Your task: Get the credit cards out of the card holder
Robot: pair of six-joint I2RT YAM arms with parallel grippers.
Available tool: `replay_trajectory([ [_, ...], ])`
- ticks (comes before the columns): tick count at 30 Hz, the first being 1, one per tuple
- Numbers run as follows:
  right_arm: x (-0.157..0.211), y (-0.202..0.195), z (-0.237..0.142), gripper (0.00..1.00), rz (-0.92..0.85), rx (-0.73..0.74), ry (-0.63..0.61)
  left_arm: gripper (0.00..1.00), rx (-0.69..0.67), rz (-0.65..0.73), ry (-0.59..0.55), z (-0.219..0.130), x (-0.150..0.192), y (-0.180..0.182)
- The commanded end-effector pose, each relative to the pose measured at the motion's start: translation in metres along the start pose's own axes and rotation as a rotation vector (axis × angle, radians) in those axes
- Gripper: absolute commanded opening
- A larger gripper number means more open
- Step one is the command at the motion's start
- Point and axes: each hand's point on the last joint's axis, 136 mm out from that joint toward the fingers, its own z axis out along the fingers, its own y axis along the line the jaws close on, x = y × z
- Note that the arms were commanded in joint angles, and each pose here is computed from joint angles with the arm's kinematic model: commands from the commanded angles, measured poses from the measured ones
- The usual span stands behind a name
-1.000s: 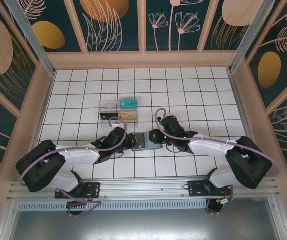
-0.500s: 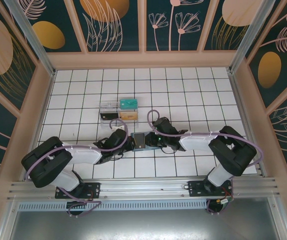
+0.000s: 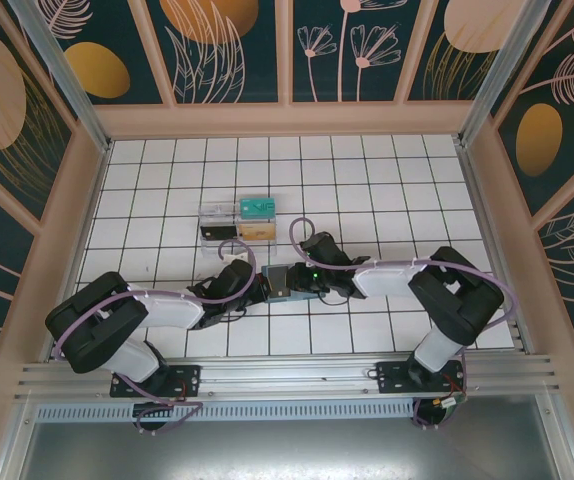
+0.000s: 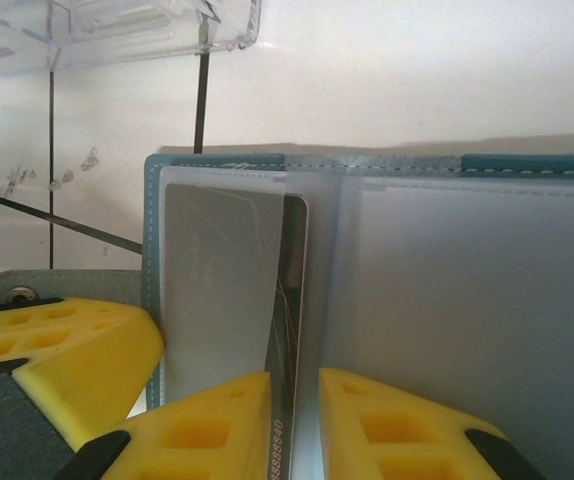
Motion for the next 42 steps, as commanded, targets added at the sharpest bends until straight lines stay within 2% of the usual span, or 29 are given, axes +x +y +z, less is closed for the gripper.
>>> replay_trajectory([
  [1,0.001,0.006,0.004,0.2,0.02,-0.018,0.019,0.0,-0.026,-0.009,0.009,0.001,0.004,0.011],
  [11,0.002,0.017,0.005,0.15,0.013,-0.075,0.031,0.0,-0.012,-0.012,0.031,0.006,0.008,0.008],
  [17,-0.001,0.01,0.0,0.0,0.024,-0.048,0.007,0.0,-0.036,-0.013,0.026,0.004,0.007,0.012],
  [23,-0.007,-0.003,-0.012,0.0,0.052,-0.031,-0.04,0.0,-0.103,-0.017,0.017,0.003,0.006,0.025],
  [31,-0.01,-0.021,-0.03,0.0,0.091,-0.024,-0.077,0.0,-0.125,-0.017,0.021,0.003,0.008,0.03],
  [38,-0.026,-0.021,-0.065,0.0,0.053,-0.052,-0.166,0.0,-0.092,0.002,0.004,-0.002,-0.001,0.016],
  [42,-0.04,-0.013,-0.09,0.0,-0.011,-0.063,-0.231,0.0,-0.038,0.018,-0.031,-0.012,-0.016,-0.007],
])
